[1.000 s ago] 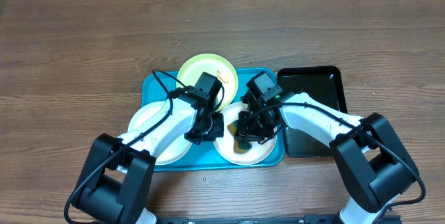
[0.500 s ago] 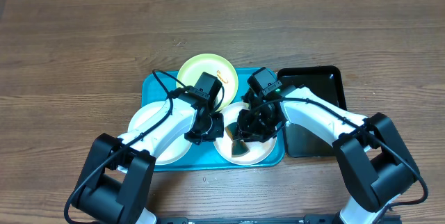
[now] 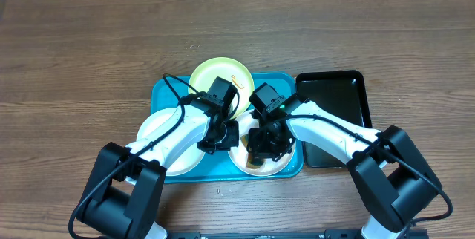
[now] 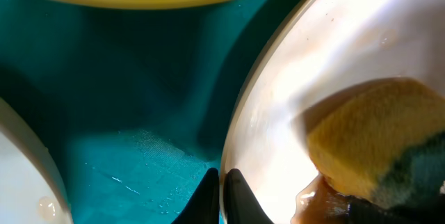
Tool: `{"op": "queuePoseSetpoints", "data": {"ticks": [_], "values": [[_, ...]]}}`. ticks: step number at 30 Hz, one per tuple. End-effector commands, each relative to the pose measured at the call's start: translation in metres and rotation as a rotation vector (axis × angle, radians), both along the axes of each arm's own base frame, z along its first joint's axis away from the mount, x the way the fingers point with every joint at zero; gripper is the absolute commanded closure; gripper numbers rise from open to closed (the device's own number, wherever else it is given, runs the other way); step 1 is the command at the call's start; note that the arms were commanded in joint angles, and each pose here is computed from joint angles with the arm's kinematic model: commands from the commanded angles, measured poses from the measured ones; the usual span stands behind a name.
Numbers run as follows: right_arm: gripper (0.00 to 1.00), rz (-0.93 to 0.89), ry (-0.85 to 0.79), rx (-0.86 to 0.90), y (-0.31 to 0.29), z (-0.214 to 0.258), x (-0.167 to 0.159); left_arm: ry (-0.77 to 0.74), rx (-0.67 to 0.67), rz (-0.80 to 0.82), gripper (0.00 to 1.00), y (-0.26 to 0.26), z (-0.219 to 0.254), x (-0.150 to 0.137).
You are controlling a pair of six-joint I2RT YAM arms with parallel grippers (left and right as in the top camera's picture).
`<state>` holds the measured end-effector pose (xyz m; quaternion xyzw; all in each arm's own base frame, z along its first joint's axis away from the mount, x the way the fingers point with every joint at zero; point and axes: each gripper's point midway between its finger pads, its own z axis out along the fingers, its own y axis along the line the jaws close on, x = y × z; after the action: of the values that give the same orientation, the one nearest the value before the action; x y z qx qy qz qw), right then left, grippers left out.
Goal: Clean dirty plates on tray and stack at the side
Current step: 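Scrub the cream plate surface with the sponge in the right gripper, then return the sponge to the black tray and release it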
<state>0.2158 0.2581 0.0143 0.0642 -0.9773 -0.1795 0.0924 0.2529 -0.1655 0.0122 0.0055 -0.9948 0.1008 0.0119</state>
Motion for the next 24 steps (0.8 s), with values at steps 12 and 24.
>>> {"op": "queuePoseSetpoints", "data": {"ticks": [12,24], "values": [[0.96,-0.053,-0.204,-0.223,-0.06,-0.006,0.061,0.0,0.0,-0.035,0.94,-0.003,0.0,0.001],[0.96,-0.076,-0.268,-0.146,-0.07,0.06,0.117,0.001,0.0,-0.035,0.94,-0.002,0.0,0.001]]}}
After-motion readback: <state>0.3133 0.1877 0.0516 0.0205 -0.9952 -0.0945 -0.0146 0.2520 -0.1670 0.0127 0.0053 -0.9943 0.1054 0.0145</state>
